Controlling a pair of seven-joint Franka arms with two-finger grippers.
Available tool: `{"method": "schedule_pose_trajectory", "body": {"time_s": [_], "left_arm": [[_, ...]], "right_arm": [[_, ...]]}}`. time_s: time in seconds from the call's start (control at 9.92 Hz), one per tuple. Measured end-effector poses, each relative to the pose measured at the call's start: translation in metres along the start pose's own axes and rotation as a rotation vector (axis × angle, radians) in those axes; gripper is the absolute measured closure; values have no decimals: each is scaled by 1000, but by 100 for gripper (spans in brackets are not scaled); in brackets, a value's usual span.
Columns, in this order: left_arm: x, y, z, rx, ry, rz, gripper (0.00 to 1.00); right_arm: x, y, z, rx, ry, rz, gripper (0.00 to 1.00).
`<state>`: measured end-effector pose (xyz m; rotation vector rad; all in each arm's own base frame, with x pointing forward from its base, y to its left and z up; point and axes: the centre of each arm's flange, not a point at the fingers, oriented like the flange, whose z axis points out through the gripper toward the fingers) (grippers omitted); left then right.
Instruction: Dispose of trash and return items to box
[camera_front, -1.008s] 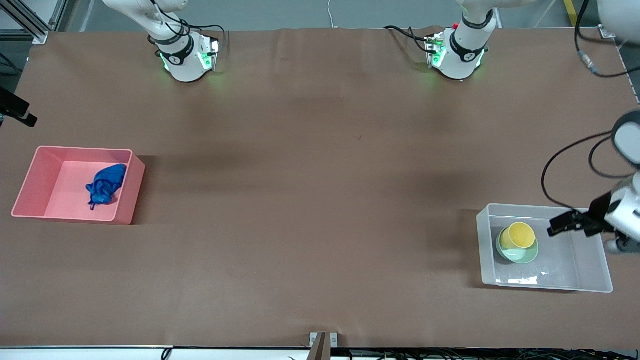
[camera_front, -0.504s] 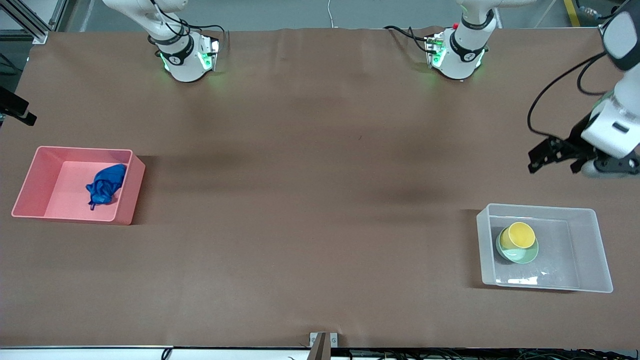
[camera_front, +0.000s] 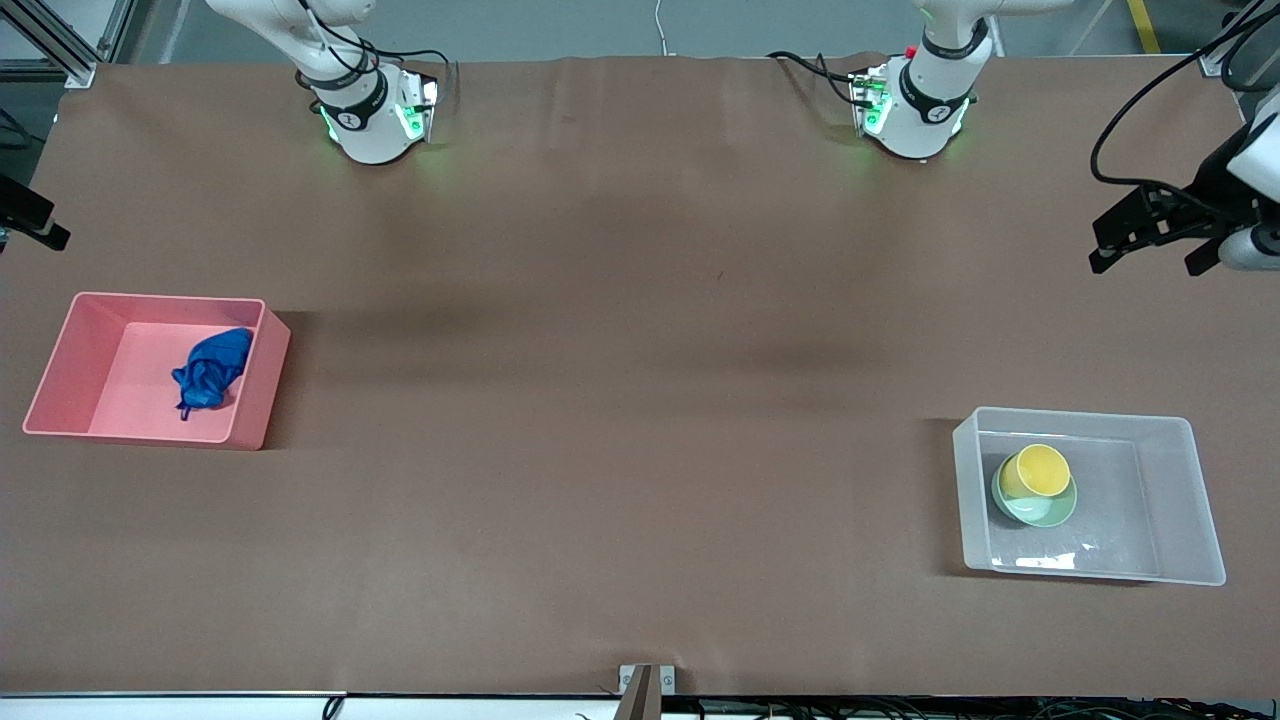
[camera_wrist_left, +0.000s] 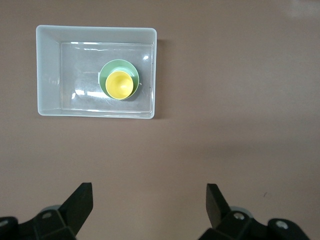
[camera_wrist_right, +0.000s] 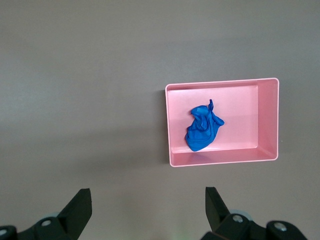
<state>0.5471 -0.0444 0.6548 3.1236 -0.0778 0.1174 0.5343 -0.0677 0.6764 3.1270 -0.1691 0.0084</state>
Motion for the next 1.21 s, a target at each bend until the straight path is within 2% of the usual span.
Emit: {"method": "schedule_pose_trajectory", "body": {"time_s": [0.4,1.21], "left_arm": [[-6,-8,6,-34,-36,-20,0],[-10,1,9,2,-45,5,0]], "right_arm": [[0,1,0,0,-1,1,0],[0,0,0,0,-1,0,0]]}}
